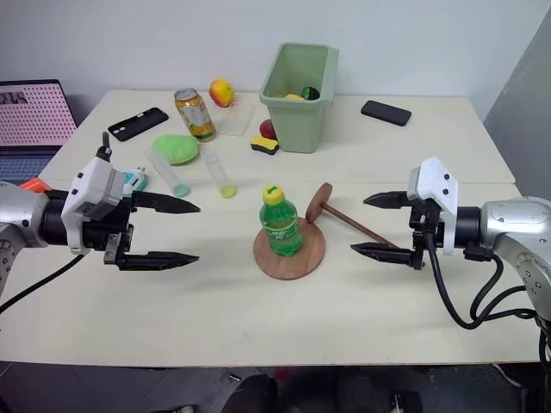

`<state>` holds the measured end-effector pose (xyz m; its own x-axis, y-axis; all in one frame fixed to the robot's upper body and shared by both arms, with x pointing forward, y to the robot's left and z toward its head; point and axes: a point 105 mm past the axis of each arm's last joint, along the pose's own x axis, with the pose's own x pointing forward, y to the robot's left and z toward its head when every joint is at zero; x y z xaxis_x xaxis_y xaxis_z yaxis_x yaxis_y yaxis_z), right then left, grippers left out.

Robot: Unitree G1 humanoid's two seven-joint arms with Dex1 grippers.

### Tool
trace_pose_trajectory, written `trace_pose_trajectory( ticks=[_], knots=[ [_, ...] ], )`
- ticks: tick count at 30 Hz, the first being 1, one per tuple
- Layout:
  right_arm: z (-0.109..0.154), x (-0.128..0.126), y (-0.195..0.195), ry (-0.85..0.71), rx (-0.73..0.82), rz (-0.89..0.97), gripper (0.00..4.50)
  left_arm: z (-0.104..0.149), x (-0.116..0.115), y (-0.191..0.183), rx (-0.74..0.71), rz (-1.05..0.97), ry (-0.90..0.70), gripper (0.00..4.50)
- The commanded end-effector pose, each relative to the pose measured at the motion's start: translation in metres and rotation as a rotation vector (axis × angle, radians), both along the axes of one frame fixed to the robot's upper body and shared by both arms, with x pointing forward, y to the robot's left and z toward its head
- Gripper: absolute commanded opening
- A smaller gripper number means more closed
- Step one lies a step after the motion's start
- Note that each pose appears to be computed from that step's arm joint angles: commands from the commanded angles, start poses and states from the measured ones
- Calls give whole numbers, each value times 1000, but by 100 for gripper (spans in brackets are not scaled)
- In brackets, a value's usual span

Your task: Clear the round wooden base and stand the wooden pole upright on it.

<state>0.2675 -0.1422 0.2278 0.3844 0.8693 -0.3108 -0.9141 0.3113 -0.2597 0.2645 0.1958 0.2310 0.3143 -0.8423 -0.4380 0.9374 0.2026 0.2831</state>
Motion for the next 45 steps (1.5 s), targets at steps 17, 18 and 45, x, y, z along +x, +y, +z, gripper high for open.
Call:
trace_pose_trajectory(
  ticks=[17,18,45],
  knots=[
    [13,-5,-1,-53,7,-6,450,7,-2,2,-3,-25,-22,446],
    [14,-5,0,-52,8,-7,450,7,-2,2,-5,-25,-23,446],
    [24,-11,5,-65,31,5,450,-22,43,-61,-310,44,-44,446]
  ],
)
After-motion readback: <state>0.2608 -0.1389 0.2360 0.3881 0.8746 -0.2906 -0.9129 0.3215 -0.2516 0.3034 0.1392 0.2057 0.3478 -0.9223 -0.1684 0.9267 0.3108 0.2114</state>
